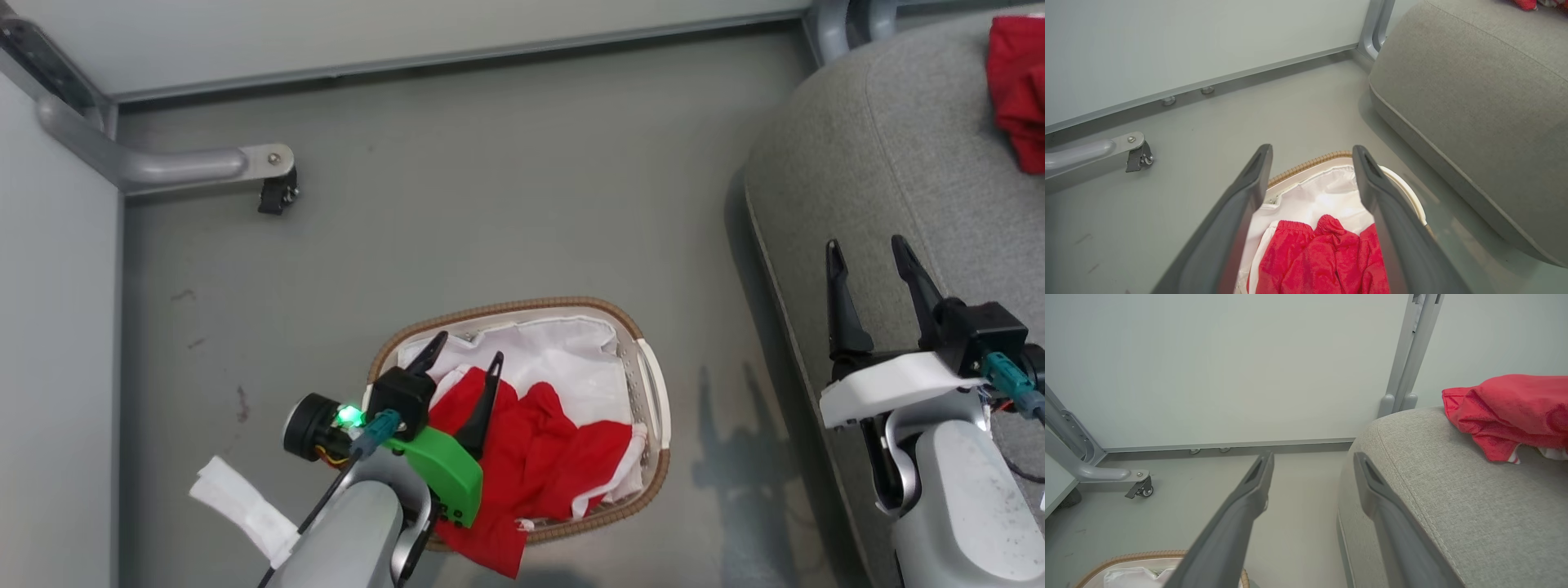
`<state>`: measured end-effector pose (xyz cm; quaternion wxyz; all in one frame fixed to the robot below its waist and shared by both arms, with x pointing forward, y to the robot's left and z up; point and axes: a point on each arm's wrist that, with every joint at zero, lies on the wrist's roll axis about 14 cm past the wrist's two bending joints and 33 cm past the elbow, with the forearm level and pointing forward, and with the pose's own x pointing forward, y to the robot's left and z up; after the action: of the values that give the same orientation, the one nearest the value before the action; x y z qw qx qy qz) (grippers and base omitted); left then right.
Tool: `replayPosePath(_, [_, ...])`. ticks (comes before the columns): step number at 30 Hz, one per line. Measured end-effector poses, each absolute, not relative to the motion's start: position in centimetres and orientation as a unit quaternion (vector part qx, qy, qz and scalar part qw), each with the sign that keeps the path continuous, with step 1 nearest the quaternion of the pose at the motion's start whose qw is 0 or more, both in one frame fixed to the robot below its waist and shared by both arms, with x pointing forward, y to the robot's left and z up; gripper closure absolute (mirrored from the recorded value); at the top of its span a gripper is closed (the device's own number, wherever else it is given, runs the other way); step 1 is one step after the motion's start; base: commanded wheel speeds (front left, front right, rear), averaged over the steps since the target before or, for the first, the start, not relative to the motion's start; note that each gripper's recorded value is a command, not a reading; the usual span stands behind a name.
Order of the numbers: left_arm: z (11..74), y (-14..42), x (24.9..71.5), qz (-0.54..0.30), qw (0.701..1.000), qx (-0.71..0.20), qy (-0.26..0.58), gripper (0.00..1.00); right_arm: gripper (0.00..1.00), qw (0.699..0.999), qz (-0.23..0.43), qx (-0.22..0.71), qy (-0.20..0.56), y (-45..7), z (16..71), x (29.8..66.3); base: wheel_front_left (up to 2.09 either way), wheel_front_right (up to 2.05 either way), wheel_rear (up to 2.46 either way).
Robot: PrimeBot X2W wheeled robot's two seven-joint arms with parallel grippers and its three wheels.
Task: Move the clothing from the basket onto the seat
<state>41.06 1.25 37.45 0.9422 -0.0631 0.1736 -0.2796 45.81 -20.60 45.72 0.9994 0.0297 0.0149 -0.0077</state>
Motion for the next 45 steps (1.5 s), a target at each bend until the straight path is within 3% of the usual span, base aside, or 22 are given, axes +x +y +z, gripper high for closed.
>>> replayPosePath(11, [27.4, -4.6, 37.5, -0.427, 0.851, 0.006, 0.306, 0.00, 0.00, 0.999, -0.004, 0.022, 0.045, -20.9, 41.7, 49.1, 0.00, 0.00, 0.00])
replayPosePath(22, [19.3, -6.3, 32.7, -0.491, 0.763, 0.024, 0.421, 0.00, 0.00, 0.995, -0.022, 0.023, 0.093, -22.6, 36.8, 49.3, 0.00, 0.00, 0.00])
replayPosePath(28, [16.5, -7.2, 31.2, -0.512, 0.730, 0.025, 0.451, 0.00, 0.00, 0.993, -0.033, 0.018, 0.116, -23.6, 34.7, 49.0, 0.00, 0.00, 0.00])
replayPosePath(40, [11.9, -7.6, 30.7, -0.502, 0.700, 0.029, 0.506, 0.00, 0.00, 0.988, -0.056, -0.001, 0.145, -25.8, 32.6, 48.0, 0.00, 0.00, 0.00])
replayPosePath(42, [11.5, -7.5, 30.7, -0.499, 0.698, 0.033, 0.513, 0.56, 0.00, 0.987, -0.058, -0.002, 0.147, -26.0, 32.5, 47.8, 0.00, 0.00, 0.00])
replayPosePath(43, [11.4, -7.6, 30.8, -0.498, 0.697, 0.033, 0.514, 0.89, 0.00, 0.987, -0.059, -0.003, 0.148, -26.1, 32.5, 47.8, 0.00, 0.00, 0.00])
replayPosePath(44, [11.3, -7.7, 31.0, -0.496, 0.700, 0.031, 0.514, 1.00, 0.00, 0.987, -0.060, -0.003, 0.148, -26.2, 32.5, 47.7, 0.00, 0.00, 0.00])
replayPosePath(45, [11.4, -7.7, 31.2, -0.495, 0.703, 0.028, 0.511, 1.00, 0.00, 0.987, -0.061, -0.003, 0.148, -26.3, 32.5, 47.7, 0.00, 0.00, 0.00])
